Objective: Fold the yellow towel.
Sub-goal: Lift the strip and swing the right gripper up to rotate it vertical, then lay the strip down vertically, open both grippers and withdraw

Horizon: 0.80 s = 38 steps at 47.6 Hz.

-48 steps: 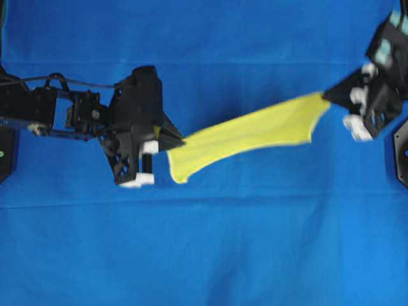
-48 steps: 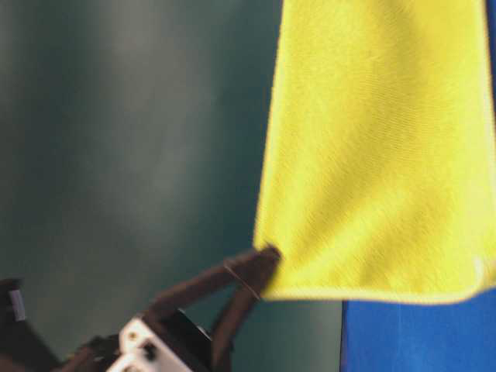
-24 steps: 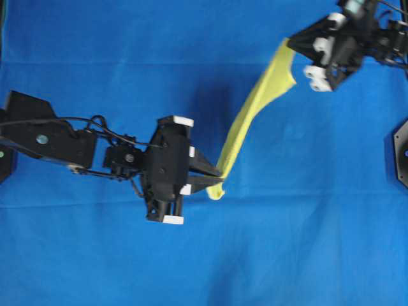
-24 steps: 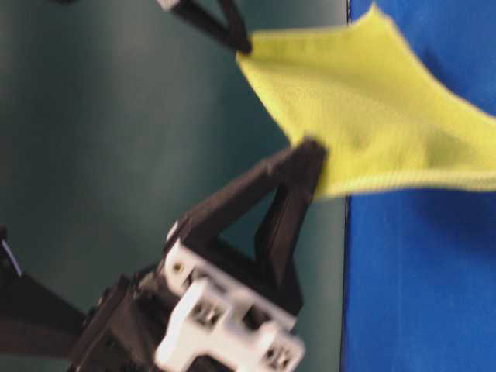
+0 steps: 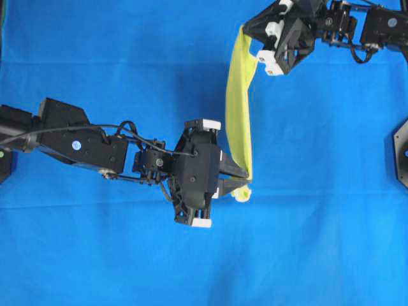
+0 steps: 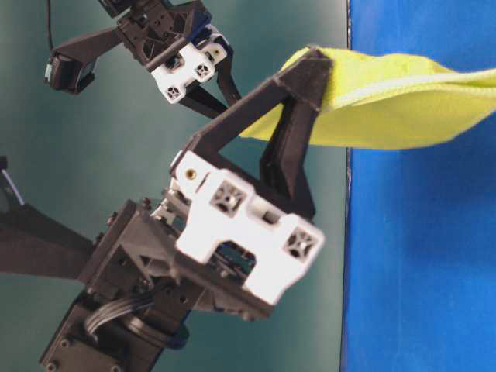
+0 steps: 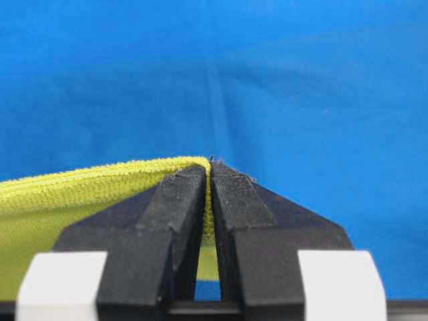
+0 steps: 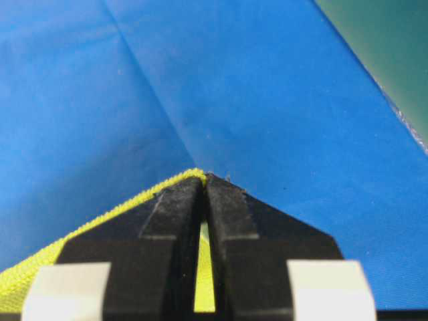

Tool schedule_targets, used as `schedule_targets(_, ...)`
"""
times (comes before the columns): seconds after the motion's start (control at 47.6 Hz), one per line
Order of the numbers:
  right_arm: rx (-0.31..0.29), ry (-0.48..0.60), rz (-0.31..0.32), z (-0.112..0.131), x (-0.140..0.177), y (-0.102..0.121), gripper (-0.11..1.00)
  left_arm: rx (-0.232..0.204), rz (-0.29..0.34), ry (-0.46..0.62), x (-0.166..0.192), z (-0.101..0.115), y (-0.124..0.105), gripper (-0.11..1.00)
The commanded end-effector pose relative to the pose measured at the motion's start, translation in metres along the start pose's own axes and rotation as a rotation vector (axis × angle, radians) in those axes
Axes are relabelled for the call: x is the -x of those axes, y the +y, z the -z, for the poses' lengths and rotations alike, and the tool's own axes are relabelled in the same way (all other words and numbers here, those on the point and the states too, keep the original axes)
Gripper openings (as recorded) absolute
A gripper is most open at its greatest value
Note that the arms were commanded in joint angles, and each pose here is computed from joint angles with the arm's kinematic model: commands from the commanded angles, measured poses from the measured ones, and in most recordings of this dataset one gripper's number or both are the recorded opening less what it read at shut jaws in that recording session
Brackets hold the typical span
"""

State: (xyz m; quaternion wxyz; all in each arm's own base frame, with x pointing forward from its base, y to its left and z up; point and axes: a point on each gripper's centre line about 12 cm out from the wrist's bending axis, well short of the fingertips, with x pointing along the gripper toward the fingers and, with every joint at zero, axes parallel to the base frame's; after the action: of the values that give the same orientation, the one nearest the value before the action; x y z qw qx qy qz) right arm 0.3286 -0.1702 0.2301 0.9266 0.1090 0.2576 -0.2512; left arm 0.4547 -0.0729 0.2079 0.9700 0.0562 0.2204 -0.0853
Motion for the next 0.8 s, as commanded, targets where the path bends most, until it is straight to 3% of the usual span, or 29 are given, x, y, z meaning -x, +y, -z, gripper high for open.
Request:
schedule_targets(0.0, -0.014, -0.039, 0.024, -0.013, 0.009, -0.01, 0.03, -0.019, 0.029, -0.067, 0.0, -0.021, -0.016, 0.02)
schedule_targets(0.147, -0.027, -0.037, 0.042, 0.0, 0.027, -0.018, 0.03, -0.025, 0.014, -0.095, -0.017, -0.031, -0.01, 0.02)
schedule_targets(0.357, -0.051, -0.039, 0.083, 0.024, 0.067, -0.031, 0.03, -0.09, 0.003, -0.143, -0.056, -0.054, -0.007, 0.02)
schedule_targets(0.483, -0.056, 0.001, 0.113, 0.036, 0.081, -0.035, 0.03, -0.094, -0.001, -0.158, -0.073, -0.059, -0.006, 0.02)
schedule_targets(0.609, -0.057, 0.022, 0.123, 0.04, 0.081, -0.036, 0.03, -0.079, -0.004, -0.129, -0.081, -0.05, -0.003, 0.02)
schedule_targets(0.777, -0.049, 0.018, 0.082, 0.036, 0.055, -0.03, 0.03, -0.031, -0.005, -0.052, -0.072, -0.023, 0.002, 0.02)
